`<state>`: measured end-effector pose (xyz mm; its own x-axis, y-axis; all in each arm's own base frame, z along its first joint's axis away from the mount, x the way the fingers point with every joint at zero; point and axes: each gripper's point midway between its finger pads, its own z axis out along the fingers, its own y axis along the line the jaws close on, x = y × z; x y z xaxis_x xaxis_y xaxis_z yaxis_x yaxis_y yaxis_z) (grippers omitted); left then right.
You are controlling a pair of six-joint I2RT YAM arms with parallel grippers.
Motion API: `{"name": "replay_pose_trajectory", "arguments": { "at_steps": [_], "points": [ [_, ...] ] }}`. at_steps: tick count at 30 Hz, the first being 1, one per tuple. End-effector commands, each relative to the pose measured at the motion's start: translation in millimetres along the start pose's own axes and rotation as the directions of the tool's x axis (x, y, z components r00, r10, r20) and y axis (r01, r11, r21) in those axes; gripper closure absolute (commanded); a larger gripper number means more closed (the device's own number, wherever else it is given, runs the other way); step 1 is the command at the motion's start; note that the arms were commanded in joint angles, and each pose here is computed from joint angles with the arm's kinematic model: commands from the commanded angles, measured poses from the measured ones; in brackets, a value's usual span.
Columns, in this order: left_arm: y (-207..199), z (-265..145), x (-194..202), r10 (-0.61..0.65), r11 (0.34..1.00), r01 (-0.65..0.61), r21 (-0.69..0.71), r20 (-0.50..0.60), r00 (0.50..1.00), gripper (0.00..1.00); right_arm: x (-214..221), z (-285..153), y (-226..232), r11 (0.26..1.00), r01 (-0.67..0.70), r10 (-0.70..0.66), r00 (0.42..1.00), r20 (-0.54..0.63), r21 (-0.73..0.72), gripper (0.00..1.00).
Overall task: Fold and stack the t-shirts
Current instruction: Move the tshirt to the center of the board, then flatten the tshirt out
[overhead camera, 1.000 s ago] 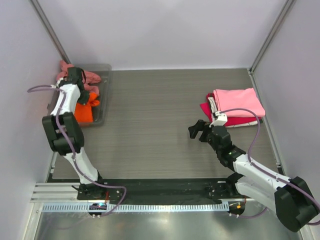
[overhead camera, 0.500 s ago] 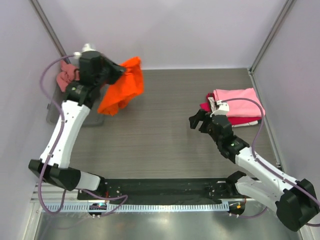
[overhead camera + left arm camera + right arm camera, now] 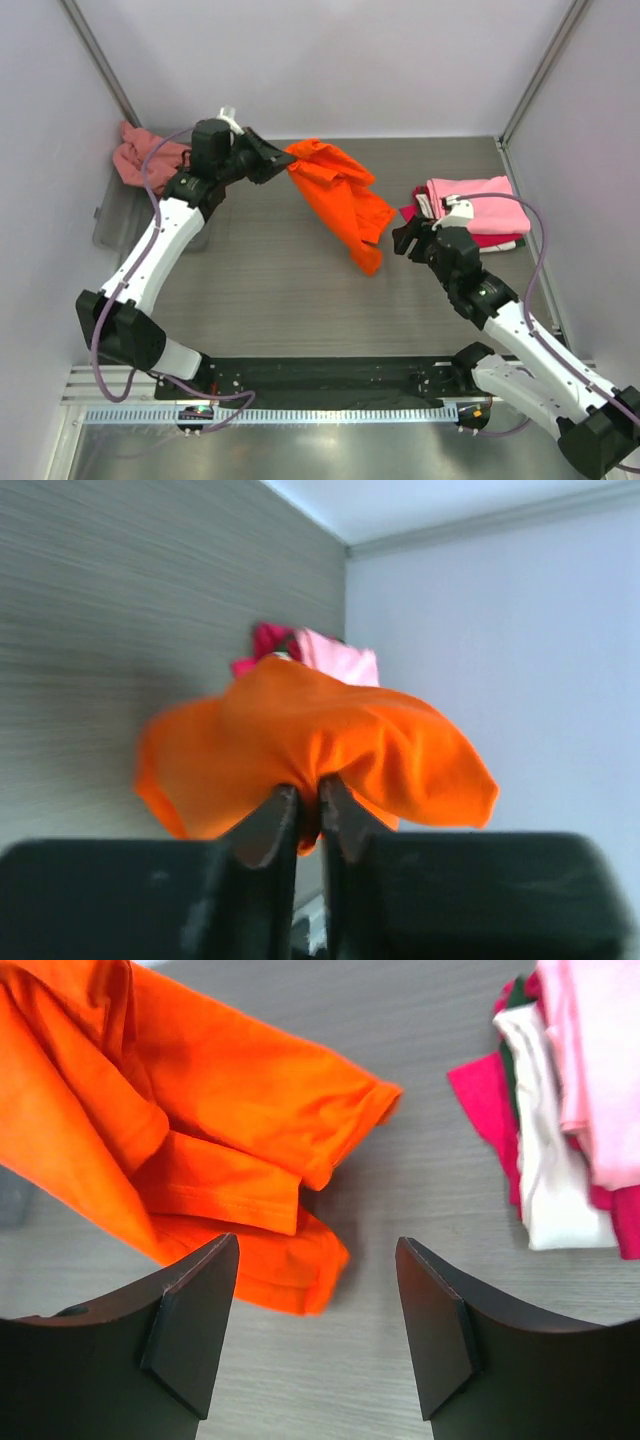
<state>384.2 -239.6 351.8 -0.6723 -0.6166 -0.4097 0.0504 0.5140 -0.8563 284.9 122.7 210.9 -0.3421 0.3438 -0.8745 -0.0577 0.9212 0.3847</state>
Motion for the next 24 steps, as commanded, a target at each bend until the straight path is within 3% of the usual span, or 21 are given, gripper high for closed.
{"name": "replay_pose_trajectory", "arguments": {
  "at_steps": [1,2,3,4,6,7,8,14,20,24],
  "points": [
    [81.5,21.3,-5.4,-0.144,0.987,0.143,-0.080,-0.009,0.990,0.84,12.6,7.7,13.2,0.997,0.058,-0.063,0.994,-0.085,-0.059,0.30],
    [110.6,23.6,-11.3,-0.160,0.978,0.159,-0.133,0.008,0.987,0.51,17.4,11.2,13.8,0.996,0.067,-0.073,0.992,-0.107,-0.060,0.30],
    [136.3,22.8,-4.4,-0.172,0.966,0.169,-0.197,-0.002,0.985,0.33,22.4,13.5,16.1,0.995,0.074,-0.083,0.988,-0.132,-0.072,0.30],
    [165.8,20.2,2.0,-0.140,0.950,0.135,-0.283,0.002,0.990,0.21,28.9,21.3,14.7,0.994,0.091,-0.100,0.981,-0.164,-0.059,0.30],
    [189.8,10.0,12.9,-0.099,0.918,0.089,-0.387,-0.007,0.995,0.09,35.6,28.5,10.2,0.993,0.111,-0.114,0.973,-0.199,-0.026,0.30],
    [200.9,5.7,9.3,-0.044,0.896,0.052,-0.442,0.029,0.999,0.07,35.4,33.6,10.8,0.993,0.118,-0.118,0.971,-0.209,-0.015,0.30],
    [204.4,2.9,20.4,0.005,0.883,-0.006,-0.469,-0.003,1.000,0.05,45.4,41.0,6.8,0.992,0.129,-0.124,0.962,-0.244,0.007,0.30],
    [174.8,21.4,46.0,0.248,0.854,-0.263,-0.448,-0.093,0.964,0.06,56.6,77.0,2.4,0.986,0.124,-0.088,0.953,-0.291,0.108,0.39],
    [166.8,71.1,69.3,0.338,0.810,-0.386,-0.441,-0.186,0.923,0.09,63.6,116.6,-9.9,0.974,0.049,0.023,0.948,-0.317,0.219,0.38],
    [168.6,93.3,74.9,0.371,0.771,-0.438,-0.462,-0.234,0.899,0.10,79.2,136.3,-28.3,0.958,-0.013,0.110,0.940,-0.323,0.287,0.30]
  ]
}}
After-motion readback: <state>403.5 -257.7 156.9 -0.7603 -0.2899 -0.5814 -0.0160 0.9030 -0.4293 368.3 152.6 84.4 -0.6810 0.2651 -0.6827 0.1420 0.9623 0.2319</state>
